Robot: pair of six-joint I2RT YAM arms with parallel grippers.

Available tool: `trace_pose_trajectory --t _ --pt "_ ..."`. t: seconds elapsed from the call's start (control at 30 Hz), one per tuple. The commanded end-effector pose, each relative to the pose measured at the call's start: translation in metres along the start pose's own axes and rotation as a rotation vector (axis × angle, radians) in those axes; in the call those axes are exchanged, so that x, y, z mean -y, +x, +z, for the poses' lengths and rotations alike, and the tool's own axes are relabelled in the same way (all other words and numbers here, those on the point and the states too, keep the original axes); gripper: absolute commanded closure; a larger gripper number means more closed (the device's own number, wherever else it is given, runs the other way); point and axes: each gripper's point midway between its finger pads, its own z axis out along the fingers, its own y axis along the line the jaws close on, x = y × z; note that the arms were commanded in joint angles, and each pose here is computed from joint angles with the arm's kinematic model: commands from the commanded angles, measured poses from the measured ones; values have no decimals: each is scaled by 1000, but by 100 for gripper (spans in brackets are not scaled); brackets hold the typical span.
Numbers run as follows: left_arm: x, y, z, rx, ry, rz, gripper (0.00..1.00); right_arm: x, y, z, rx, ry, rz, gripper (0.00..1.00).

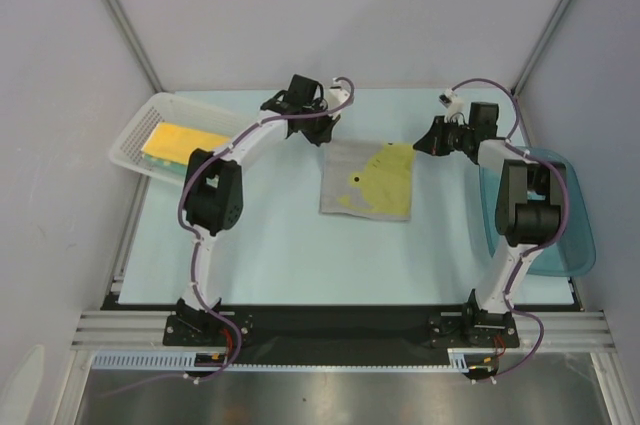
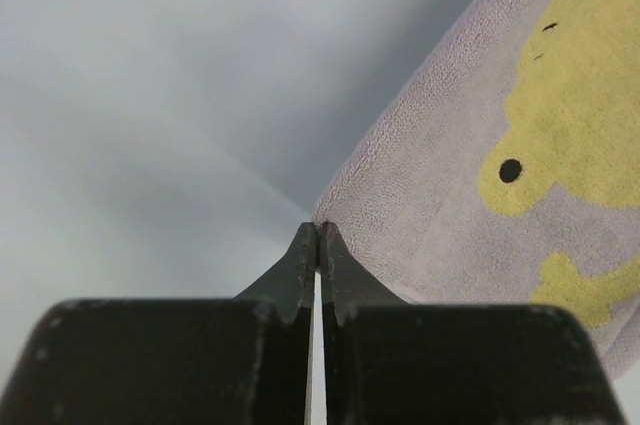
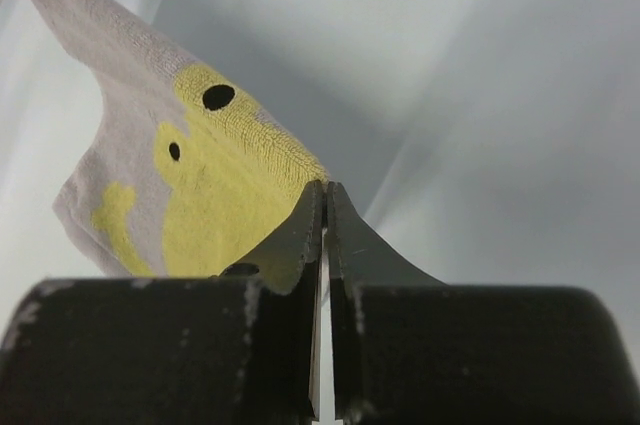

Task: Fold and stack the towels
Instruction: Fold the towel

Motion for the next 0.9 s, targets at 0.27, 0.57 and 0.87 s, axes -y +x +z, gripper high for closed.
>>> trace_pose_trajectory --t 0.27,0.57,0.87 --pt "13 -13 -43 66 -39 91 100 -20 -16 -26 110 77 -193 100" --pt "34 -1 -46 48 -16 87 100 -30 -7 -39 116 162 -255 100" --pt "58 18 -55 35 12 60 100 -58 16 -50 80 154 -260 100"
